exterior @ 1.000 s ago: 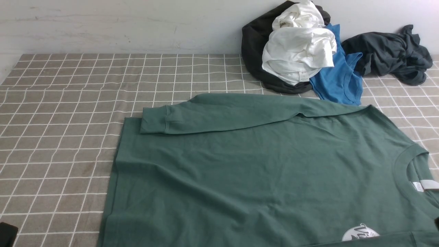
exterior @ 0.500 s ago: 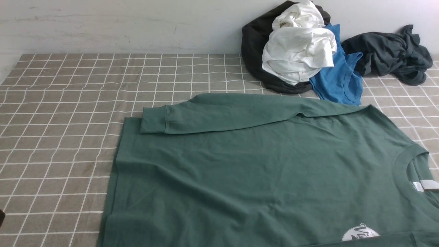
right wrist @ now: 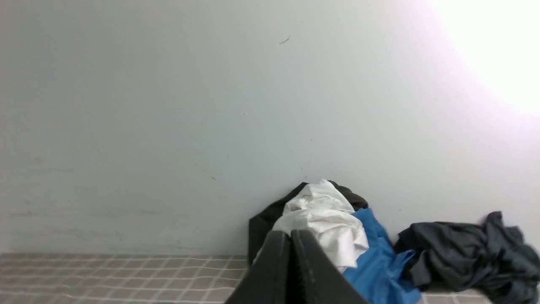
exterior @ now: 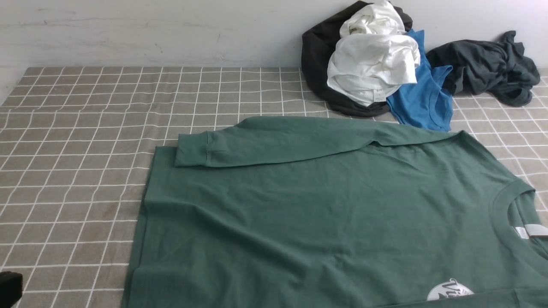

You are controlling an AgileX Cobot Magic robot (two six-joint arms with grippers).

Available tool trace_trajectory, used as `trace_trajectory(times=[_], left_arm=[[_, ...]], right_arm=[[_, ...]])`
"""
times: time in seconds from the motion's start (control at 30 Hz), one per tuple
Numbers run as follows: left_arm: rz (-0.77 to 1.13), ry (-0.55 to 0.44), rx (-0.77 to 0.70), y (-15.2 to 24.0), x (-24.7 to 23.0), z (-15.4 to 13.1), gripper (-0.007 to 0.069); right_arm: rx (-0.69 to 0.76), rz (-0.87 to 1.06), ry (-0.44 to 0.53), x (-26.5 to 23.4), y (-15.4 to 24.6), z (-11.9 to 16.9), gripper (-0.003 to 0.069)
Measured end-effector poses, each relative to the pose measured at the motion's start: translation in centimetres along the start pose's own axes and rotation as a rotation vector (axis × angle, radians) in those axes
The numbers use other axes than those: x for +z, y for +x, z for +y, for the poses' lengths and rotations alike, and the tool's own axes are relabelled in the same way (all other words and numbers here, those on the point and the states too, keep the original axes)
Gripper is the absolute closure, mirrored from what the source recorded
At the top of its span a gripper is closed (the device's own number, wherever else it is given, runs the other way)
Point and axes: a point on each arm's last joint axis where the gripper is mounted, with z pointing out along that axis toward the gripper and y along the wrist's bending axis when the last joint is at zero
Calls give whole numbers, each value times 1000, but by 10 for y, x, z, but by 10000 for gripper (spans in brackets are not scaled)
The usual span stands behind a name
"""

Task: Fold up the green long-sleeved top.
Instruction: Use the left arm to clamp the cuff closest to it

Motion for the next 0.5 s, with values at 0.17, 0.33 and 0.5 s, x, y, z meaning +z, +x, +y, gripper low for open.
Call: trace_trajectory(times=[0.17,0.33,0.5], left_arm=[[216,-32,138,-24,-6,8,632],[338,-82,206,-34,6,18,632],[412,-64,240,-38,22,20,632]], right_arm=[[-168,184,-98,52,-4,9,673],[-212,421,-365,92,19,31,673],[-367,658,-588,119,26,42,673]])
